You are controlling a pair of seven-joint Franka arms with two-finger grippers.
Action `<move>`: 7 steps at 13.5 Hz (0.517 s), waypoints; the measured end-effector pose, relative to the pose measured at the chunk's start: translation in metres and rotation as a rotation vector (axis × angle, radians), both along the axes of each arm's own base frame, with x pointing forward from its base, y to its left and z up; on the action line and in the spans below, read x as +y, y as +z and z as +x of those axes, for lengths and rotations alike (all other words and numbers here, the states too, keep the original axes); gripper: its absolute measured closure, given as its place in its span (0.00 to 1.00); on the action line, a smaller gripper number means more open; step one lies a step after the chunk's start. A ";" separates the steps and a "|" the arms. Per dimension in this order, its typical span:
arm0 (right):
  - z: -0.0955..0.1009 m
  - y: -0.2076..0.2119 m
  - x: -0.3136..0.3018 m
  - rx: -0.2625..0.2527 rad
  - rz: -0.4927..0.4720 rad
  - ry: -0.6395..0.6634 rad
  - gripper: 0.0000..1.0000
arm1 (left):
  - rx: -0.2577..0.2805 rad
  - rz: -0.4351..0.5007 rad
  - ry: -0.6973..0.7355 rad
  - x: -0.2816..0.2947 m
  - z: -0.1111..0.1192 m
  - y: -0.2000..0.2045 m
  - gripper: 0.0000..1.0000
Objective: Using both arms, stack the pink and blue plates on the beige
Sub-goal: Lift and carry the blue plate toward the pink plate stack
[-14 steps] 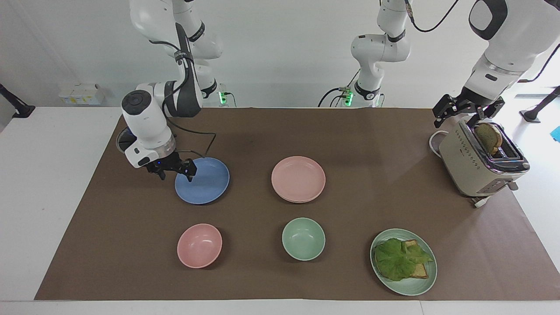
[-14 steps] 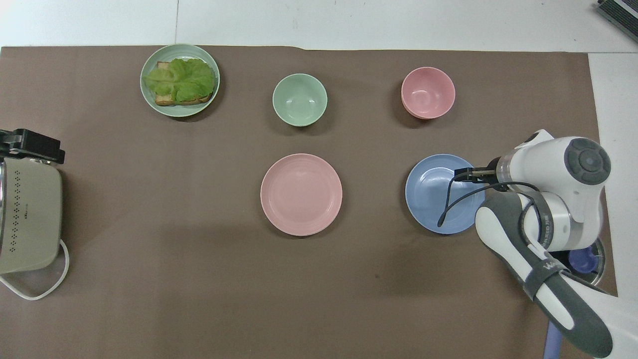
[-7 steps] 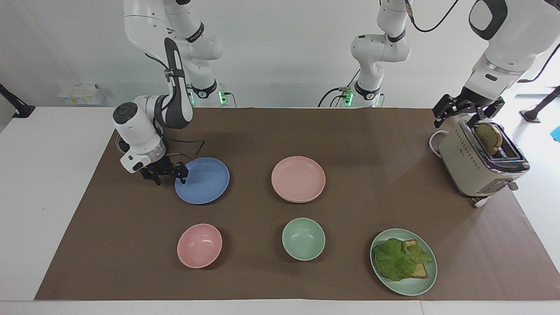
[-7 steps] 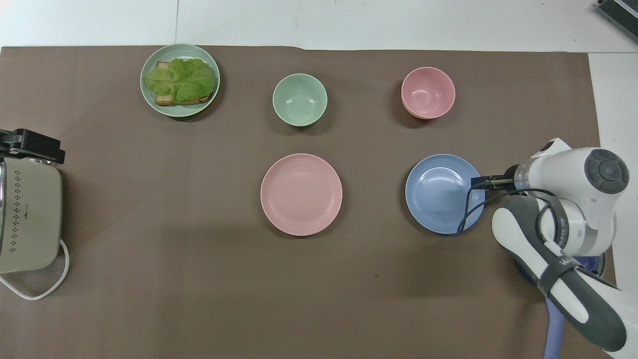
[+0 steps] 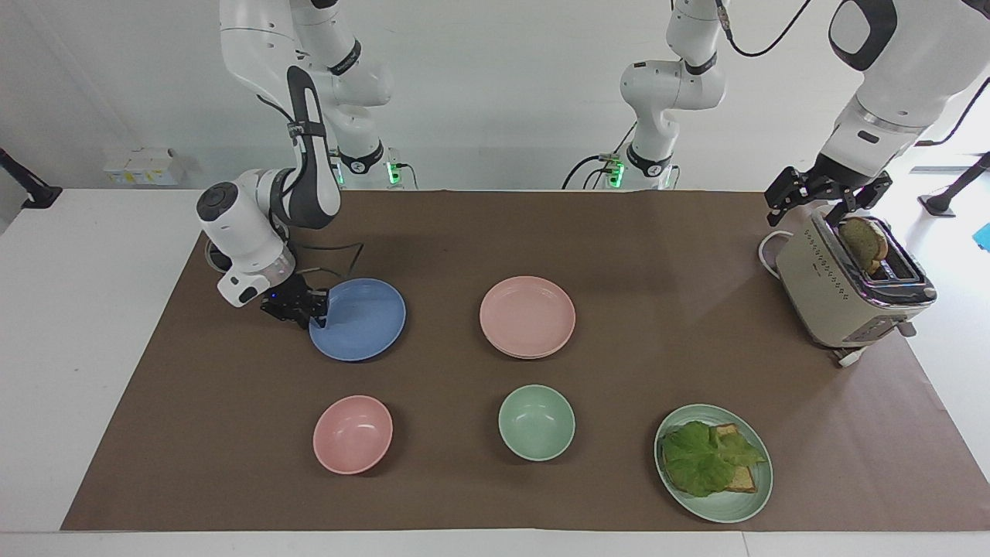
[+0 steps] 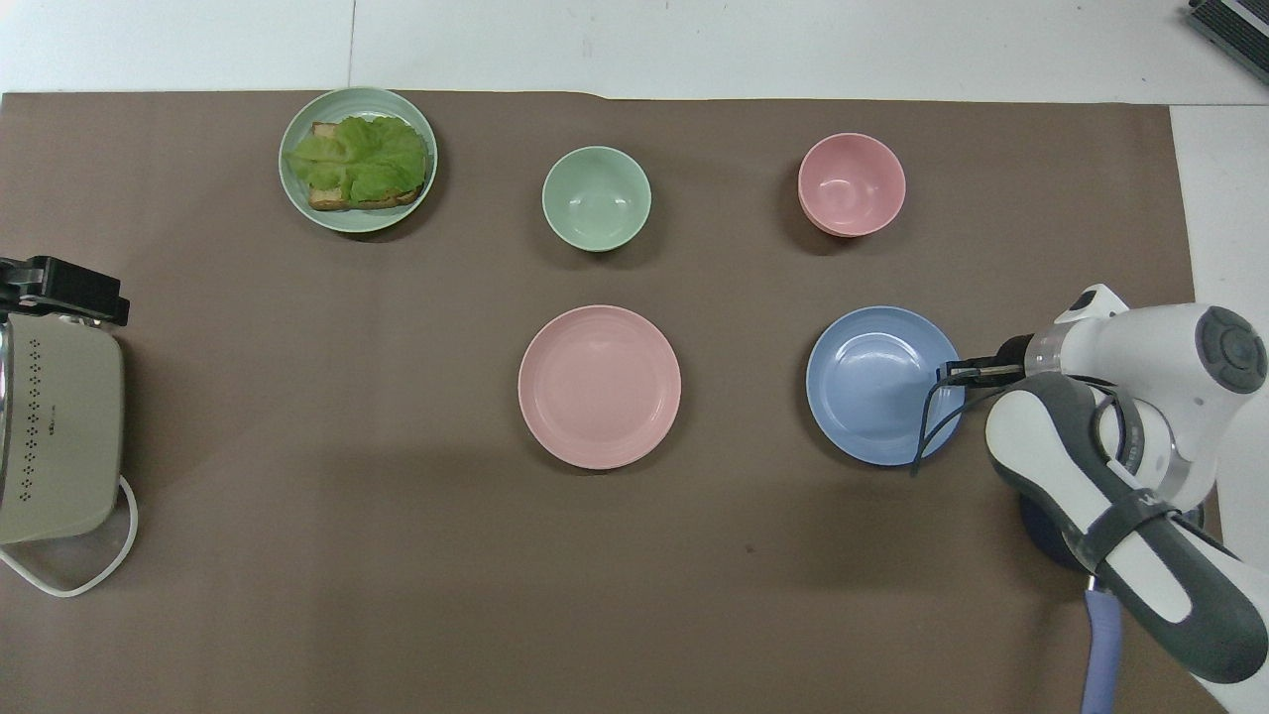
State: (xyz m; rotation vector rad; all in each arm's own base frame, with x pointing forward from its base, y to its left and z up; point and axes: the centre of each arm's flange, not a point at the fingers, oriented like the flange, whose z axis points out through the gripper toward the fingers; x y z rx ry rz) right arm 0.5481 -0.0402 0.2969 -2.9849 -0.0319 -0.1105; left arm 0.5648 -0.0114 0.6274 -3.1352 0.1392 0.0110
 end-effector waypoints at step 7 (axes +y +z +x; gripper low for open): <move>0.013 0.059 0.016 -0.015 0.140 -0.041 0.96 | 0.000 0.000 0.000 0.000 0.000 0.000 0.00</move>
